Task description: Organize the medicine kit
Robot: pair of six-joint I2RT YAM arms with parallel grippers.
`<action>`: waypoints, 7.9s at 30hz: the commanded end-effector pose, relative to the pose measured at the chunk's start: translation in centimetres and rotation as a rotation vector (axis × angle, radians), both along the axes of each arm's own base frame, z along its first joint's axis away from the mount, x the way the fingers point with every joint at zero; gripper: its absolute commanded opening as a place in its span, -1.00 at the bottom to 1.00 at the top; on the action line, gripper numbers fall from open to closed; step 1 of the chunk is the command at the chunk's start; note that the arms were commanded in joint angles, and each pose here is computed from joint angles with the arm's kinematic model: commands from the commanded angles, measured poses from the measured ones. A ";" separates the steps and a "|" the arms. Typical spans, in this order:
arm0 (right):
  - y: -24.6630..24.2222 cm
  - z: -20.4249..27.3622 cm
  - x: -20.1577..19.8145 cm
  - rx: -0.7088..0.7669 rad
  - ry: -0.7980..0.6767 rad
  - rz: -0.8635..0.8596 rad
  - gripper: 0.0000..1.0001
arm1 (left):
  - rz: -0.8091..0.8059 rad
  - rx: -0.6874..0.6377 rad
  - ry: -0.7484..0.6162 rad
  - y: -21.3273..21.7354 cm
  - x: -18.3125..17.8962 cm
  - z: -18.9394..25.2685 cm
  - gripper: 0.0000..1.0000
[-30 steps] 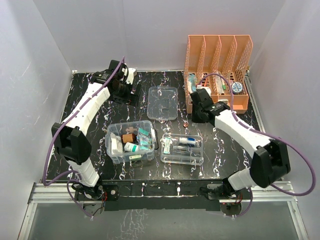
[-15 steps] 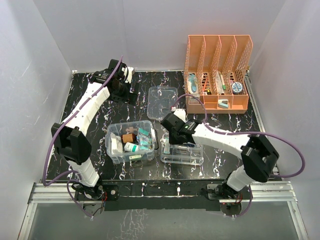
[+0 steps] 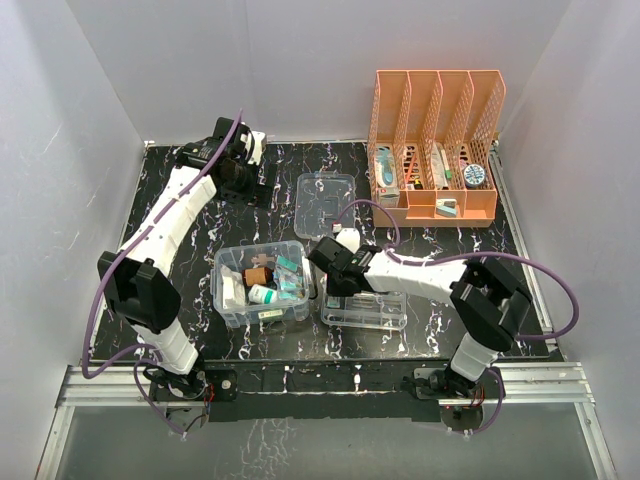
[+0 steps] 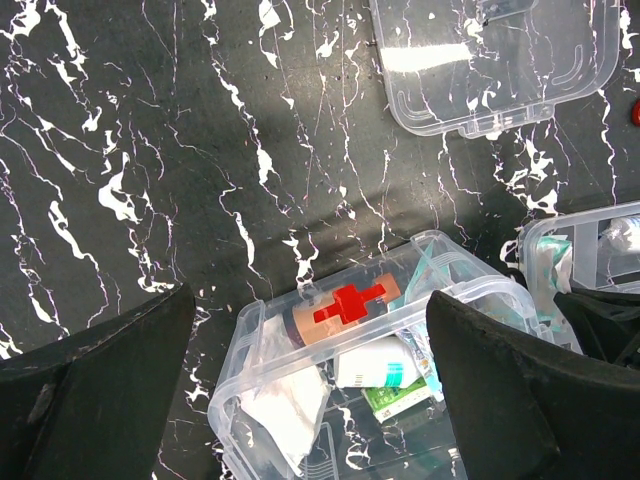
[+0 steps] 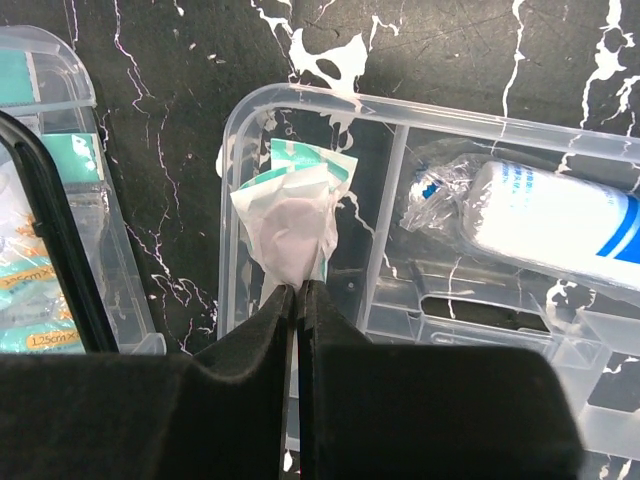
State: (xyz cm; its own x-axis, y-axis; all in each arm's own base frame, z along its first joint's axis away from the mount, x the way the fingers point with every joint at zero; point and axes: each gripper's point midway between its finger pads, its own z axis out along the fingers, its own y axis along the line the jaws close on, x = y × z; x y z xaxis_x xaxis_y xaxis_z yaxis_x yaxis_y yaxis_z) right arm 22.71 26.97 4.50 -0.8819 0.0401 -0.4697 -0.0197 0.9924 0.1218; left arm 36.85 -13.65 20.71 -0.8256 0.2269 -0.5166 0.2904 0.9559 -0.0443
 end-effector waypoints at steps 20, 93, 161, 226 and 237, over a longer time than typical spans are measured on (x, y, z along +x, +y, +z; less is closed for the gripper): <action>1.1 8.6 1.7 0.087 -0.181 -0.059 -0.21 | -0.003 -0.009 -0.007 0.5 -1.3 1.1 0.97; -10.3 4.3 12.5 -0.119 -0.085 -0.063 -0.77 | -0.044 -0.023 0.083 -0.8 -0.4 -2.3 0.97; -4.7 0.8 -6.2 -0.095 -0.039 -0.049 -0.34 | -0.031 -0.021 0.050 0.1 -1.9 -0.4 0.97; -11.3 -1.9 -3.1 -0.063 0.089 -0.061 -0.47 | -0.044 -0.009 0.093 -0.2 -1.8 -1.8 0.97; -12.2 -0.2 -2.6 -0.106 0.060 -0.091 -1.00 | -0.052 -0.012 0.103 -0.2 -2.0 -2.3 0.97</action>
State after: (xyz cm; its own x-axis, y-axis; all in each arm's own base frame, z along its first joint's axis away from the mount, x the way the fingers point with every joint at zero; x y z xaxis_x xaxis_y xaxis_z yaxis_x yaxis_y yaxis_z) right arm 18.80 14.97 2.05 -0.9335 0.0581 -0.3539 0.0557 0.9983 0.0169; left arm 35.52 -14.08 18.27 -0.8578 0.2623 -0.4420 0.3284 0.9413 -0.0786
